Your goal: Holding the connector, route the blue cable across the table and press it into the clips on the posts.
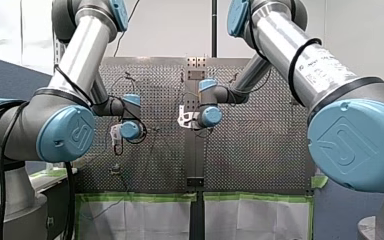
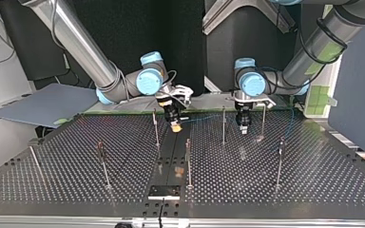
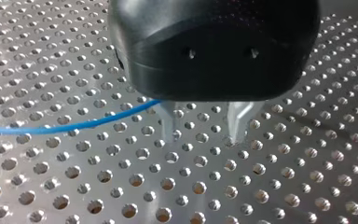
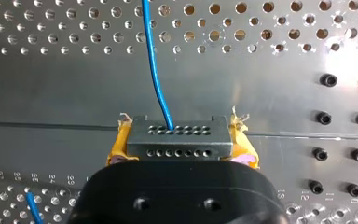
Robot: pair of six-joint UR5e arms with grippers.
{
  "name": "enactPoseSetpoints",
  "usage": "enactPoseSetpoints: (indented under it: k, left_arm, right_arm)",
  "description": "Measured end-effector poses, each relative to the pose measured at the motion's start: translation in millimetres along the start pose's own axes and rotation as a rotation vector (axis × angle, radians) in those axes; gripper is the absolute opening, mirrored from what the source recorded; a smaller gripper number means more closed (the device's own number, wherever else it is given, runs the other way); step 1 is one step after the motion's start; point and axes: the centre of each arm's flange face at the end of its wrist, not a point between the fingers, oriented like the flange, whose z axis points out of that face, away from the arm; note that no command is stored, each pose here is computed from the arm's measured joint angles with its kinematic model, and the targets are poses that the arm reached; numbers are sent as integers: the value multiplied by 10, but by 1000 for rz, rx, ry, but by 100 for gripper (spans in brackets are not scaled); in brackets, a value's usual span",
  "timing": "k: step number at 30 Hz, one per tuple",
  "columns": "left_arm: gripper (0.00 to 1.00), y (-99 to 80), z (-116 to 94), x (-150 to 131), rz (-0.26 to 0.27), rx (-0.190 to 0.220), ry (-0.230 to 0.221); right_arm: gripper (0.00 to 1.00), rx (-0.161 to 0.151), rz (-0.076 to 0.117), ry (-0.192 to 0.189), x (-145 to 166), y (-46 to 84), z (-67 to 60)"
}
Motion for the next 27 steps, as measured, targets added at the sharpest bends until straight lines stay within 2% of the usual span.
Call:
enactPoseSetpoints:
  k: [1,2,10,14,16,27]
  left_arm:
    - [94,2,-4,4,1,-1,4]
    - [100,3,-12,10,3,-2,12]
    - [100,22,-136,112,18,-14,90]
    - [100,41,-294,216,31,-25,149]
    - [100,43,-368,241,34,-27,164]
    - [100,-23,-749,107,-15,-12,145]
  right_arm:
    - [0,0,0,0,0,2,0]
    - [0,-1,0,0,0,5,1]
    - [0,-4,1,-1,-2,28,5]
    - [0,-5,2,-2,-3,39,6]
    - [0,-5,3,-3,-3,40,6]
    - [0,-5,4,-5,-7,40,3]
